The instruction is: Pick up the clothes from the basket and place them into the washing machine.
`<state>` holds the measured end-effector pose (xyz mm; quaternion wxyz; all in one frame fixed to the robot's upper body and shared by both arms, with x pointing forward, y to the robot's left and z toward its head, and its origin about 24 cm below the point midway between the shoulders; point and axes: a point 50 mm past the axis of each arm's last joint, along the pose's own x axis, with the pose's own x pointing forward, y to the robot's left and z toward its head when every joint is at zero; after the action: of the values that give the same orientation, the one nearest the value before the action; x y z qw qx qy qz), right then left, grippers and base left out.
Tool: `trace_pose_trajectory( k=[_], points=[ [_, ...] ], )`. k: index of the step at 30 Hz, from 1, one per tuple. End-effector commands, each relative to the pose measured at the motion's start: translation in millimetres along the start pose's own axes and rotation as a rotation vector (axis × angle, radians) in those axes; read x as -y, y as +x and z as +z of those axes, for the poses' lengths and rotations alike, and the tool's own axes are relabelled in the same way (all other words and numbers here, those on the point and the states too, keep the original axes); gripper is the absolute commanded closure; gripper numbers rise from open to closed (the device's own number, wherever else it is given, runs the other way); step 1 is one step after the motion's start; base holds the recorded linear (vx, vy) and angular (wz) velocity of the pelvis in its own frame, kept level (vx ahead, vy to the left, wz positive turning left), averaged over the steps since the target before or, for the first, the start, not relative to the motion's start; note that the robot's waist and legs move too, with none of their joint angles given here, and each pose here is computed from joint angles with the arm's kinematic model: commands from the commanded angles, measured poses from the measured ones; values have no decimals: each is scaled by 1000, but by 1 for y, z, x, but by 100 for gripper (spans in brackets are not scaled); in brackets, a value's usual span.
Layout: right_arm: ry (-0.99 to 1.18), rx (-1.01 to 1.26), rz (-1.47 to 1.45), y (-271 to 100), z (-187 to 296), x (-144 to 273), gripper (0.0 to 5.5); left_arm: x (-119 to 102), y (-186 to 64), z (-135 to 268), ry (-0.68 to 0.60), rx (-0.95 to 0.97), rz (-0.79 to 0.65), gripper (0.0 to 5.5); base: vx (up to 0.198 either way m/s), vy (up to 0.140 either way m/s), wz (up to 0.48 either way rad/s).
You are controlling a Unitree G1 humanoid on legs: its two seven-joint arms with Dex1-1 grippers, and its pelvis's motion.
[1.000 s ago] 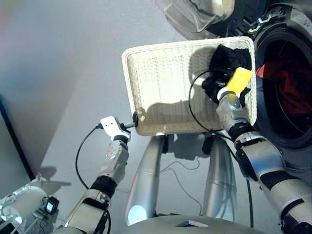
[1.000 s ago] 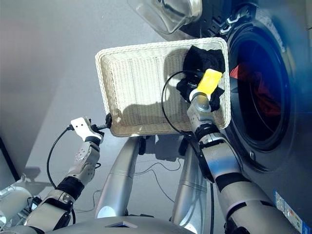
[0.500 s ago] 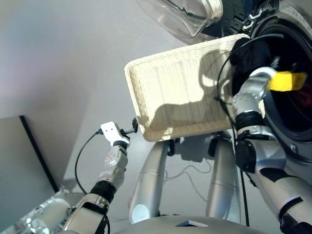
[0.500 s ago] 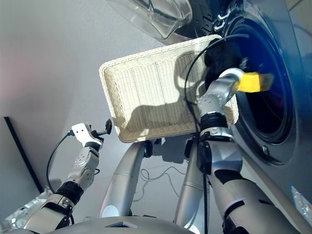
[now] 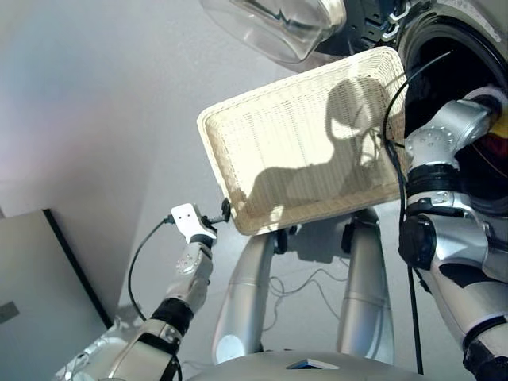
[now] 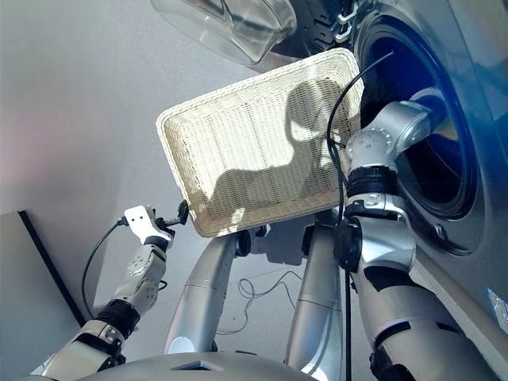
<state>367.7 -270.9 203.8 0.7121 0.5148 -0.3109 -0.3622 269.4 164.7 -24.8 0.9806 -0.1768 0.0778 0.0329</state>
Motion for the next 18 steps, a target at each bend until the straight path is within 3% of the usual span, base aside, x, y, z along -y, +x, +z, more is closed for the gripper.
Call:
trace_pose_trajectory(
  k=[1, 5, 11, 18],
  points=[
    [-127, -27, 155, -5, -8, -9, 0, -22, -7, 4, 30, 40, 74, 0, 0, 0, 0],
    [-348, -192, 197, -19, -39, 16, 0, -33, -7, 6, 49, 35, 113, 0, 0, 0, 0],
    [-283, -244, 126, -34, -50, 35, 0, -30, -8, 6, 32, 42, 116, 0, 0, 0, 0],
    [-246, -177, 95, -17, -37, 10, 0, -36, -12, 10, 42, 57, 123, 0, 0, 0, 0]
  ],
)
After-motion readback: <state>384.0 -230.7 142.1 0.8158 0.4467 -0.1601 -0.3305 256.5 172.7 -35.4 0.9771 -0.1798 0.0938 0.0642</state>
